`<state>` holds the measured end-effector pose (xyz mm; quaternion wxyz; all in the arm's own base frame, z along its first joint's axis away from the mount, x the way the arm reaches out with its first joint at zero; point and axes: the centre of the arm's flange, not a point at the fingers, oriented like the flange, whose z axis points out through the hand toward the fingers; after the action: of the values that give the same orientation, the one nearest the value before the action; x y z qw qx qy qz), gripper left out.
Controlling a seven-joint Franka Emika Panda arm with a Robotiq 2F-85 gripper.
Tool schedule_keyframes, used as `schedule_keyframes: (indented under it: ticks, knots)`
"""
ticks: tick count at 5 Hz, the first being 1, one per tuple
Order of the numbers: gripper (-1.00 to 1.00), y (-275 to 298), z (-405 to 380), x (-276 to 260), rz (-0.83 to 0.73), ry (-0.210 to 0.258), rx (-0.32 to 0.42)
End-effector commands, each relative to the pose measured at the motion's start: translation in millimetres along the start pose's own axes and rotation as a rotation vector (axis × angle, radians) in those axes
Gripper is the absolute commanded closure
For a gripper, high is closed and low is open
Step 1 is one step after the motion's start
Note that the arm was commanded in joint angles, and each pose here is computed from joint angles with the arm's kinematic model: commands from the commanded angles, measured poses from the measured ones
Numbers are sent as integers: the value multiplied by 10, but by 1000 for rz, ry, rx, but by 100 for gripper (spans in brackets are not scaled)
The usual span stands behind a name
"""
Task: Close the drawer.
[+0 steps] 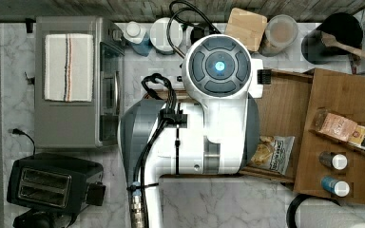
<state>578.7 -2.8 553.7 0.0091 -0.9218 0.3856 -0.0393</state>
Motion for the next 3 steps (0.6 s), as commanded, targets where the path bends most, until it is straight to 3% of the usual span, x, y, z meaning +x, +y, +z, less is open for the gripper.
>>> schedule_keyframes:
  ticks: [1, 2, 3]
  knots:
    - [100, -12, -53, 9, -1, 8, 8]
    - [100, -48, 237, 47, -59, 39, 12]
    - [100, -140, 512, 128, -214, 40, -15]
